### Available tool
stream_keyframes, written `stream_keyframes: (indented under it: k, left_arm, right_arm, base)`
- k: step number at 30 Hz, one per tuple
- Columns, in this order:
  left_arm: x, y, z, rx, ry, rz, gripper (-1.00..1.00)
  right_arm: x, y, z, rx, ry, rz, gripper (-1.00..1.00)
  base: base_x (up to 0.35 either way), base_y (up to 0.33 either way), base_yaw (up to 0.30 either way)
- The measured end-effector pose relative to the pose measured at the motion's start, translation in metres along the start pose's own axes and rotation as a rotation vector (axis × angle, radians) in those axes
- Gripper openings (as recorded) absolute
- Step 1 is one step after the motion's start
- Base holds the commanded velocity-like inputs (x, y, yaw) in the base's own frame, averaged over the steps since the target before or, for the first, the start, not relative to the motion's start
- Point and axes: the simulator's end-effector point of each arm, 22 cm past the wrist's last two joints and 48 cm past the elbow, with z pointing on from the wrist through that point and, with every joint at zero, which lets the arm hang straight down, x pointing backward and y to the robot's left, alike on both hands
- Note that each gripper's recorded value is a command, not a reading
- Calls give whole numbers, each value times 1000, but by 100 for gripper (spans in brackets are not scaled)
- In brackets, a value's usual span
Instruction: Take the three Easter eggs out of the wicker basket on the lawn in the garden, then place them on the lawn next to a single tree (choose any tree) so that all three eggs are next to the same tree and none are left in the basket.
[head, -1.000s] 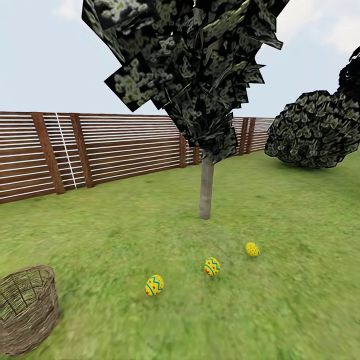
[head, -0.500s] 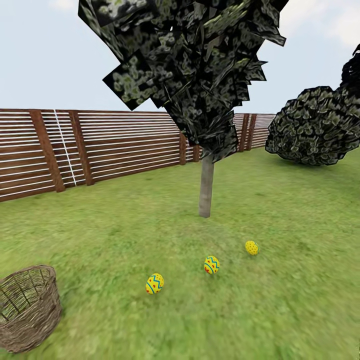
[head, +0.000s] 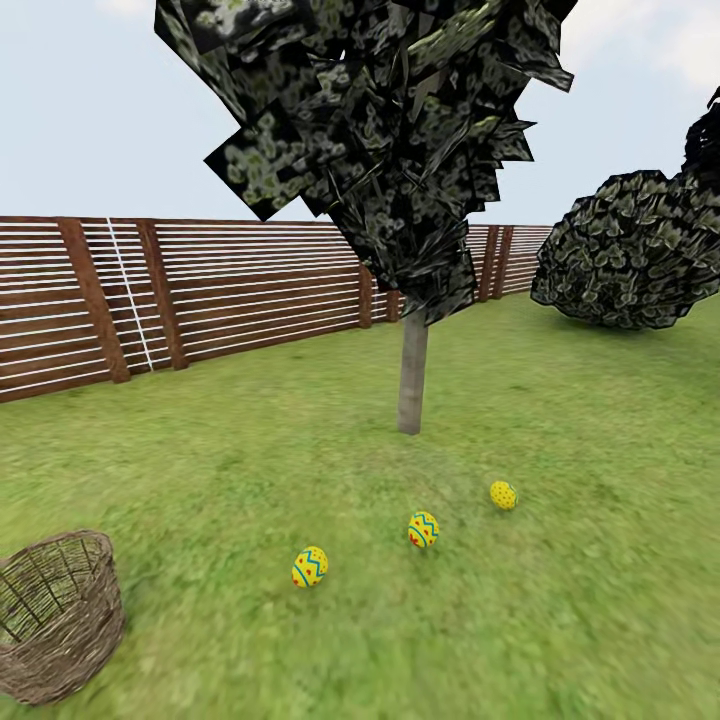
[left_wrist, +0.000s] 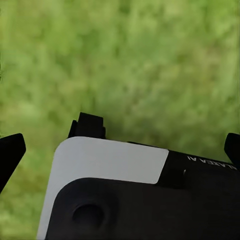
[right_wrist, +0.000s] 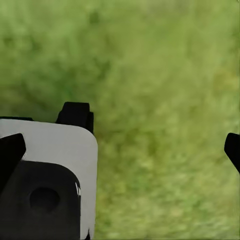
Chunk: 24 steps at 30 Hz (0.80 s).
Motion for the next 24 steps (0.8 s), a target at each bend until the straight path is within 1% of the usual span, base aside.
stream_keyframes:
  k: [4,11,18,24]
  left_arm:
    - [-1,-2,-5,1,0,1,100]
    - [0,-13,-16,15,3,2,100]
    - [15,-11,-25,8,23,2,100]
    - [18,-11,-33,5,33,2,100]
  right_arm:
    - [-1,0,-5,0,-3,7,100]
    - [3,-3,-17,4,14,14,100]
    - [7,-3,-27,3,26,12,100]
    - [9,-3,-35,6,34,9,100]
  base:
    - [0,0,-1]
    - [0,0,-41]
    - [0,0,-2]
    - [0,0,0]
